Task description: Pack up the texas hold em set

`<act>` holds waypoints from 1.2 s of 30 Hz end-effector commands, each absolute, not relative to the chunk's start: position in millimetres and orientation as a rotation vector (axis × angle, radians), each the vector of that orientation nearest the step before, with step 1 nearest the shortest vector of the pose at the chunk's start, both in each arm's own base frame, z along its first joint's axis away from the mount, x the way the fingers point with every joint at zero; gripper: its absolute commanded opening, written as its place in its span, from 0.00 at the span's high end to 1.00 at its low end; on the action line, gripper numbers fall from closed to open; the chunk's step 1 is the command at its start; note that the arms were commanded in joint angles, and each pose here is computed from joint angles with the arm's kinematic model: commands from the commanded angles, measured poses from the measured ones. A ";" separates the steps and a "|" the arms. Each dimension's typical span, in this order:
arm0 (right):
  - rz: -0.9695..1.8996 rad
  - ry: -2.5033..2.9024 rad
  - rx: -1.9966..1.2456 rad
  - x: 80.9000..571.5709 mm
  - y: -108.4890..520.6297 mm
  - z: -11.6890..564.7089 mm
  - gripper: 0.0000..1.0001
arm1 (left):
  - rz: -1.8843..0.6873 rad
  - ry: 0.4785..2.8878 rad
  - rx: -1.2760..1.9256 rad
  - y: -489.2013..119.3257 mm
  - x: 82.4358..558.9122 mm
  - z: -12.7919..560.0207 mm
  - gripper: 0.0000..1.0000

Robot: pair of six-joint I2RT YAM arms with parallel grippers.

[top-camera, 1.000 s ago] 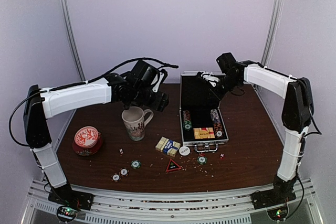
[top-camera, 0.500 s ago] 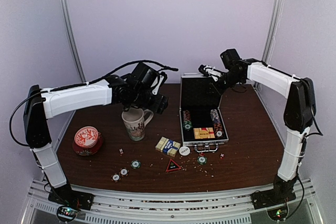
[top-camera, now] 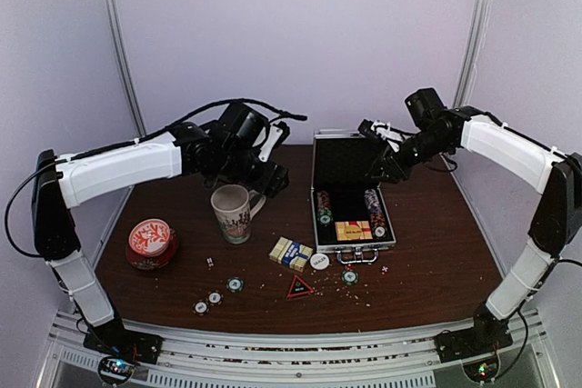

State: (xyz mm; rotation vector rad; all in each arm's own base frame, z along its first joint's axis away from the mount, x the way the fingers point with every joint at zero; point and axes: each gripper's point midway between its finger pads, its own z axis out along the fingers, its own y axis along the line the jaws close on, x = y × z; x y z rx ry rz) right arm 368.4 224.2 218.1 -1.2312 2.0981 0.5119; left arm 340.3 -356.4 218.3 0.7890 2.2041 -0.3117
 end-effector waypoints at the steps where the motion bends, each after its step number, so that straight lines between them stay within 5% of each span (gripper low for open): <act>1: 0.549 2.128 -1.294 339.1 217.9 203.0 0.52 | -0.365 2.188 0.961 -362.9 300.8 220.4 0.28; 8: 0.545 2.142 -1.271 316.5 212.6 194.1 0.51 | -0.344 2.228 1.098 -369.9 241.6 192.7 0.31; 11: 0.507 2.155 -1.274 309.8 225.7 186.0 0.40 | -0.323 2.223 1.027 -354.2 237.4 200.7 0.30; 20: 0.398 2.144 -1.465 294.5 313.3 157.1 0.19 | -0.170 2.037 0.690 -278.2 330.5 293.8 0.19; 26: 0.427 2.198 -1.424 291.4 377.3 138.5 0.18 | -0.118 1.928 0.526 -248.6 392.7 323.5 0.18; 36: 0.272 2.310 -1.490 294.5 419.0 84.9 0.11 | -0.198 1.807 0.472 -234.1 379.3 324.9 0.18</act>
